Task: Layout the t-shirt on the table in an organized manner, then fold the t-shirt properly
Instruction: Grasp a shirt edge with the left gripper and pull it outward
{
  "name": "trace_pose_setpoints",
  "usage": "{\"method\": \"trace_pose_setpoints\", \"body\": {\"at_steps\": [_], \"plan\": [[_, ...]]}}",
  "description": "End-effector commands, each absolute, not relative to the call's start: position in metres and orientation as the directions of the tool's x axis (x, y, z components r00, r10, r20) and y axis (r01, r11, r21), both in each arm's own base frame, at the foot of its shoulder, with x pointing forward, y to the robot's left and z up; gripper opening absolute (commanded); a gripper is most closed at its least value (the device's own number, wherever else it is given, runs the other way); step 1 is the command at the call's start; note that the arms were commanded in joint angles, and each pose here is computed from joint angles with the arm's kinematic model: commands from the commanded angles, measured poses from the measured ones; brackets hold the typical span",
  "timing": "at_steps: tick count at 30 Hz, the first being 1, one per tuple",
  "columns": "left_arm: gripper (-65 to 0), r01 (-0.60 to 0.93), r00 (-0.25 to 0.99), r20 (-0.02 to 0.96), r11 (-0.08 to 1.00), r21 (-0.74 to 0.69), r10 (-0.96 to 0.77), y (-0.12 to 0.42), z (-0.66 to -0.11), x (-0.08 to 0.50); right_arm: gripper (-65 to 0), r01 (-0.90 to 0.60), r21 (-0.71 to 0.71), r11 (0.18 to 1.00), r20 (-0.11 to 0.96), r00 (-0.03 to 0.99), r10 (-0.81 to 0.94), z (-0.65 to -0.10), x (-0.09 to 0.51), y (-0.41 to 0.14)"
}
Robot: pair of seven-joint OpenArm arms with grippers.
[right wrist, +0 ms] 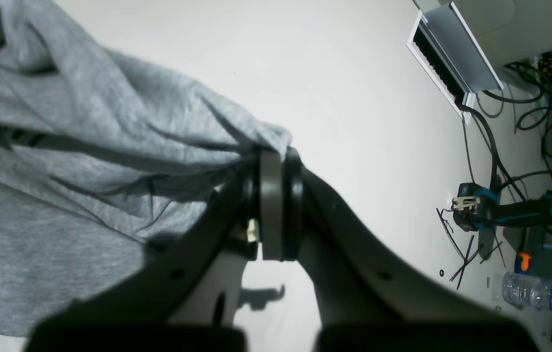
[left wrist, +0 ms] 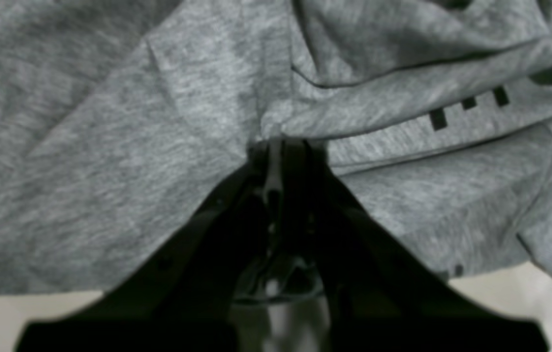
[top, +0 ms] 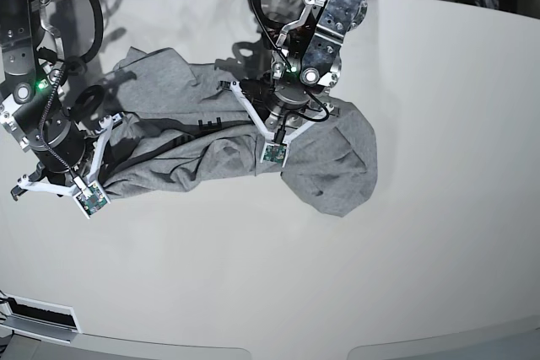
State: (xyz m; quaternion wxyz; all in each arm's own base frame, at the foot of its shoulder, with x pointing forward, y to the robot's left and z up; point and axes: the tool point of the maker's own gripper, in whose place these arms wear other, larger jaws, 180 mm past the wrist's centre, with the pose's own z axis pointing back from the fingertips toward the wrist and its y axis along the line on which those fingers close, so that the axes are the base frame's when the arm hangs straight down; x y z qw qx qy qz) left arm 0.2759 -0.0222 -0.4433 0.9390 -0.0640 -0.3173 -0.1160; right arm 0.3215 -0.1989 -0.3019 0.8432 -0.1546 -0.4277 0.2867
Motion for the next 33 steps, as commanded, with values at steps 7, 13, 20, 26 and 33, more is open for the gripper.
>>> {"method": "trace_pose_setpoints", "body": {"at_steps": [7,13,20,26,33], "plan": [[-65.0,0.354,0.626,0.753,0.934,-0.041,-0.204,-0.037,-0.351,0.303,-65.0,-0.330,-0.530,0.781,0.653,0.428,0.624,-0.287,0.329,-0.201],[-65.0,0.342,0.532,0.815,0.939,0.041,-0.229,-0.020,-0.314,0.312,-65.0,-0.331,-0.530,0.781,0.653,0.428,0.625,-0.287,0.329,-0.201],[-65.0,0.391,0.522,0.790,0.913,0.114,-0.322,-0.002,-0.326,0.308,-65.0,-0.329,-0.537,0.777,0.648,0.429,0.629,-0.287,0.329,-0.202],[-51.7,0.426,0.524,0.768,0.894,0.139,-0.369,0.017,-0.337,0.304,-65.0,-0.328,-0.536,0.778,0.649,0.428,0.628,-0.287,0.329,-0.202],[-33.4,0.383,0.554,0.759,0.914,0.132,-0.342,0.025,-0.344,0.299,-65.0,-0.329,-0.536,0.777,0.644,0.436,0.629,-0.288,0.329,-0.203]]}}
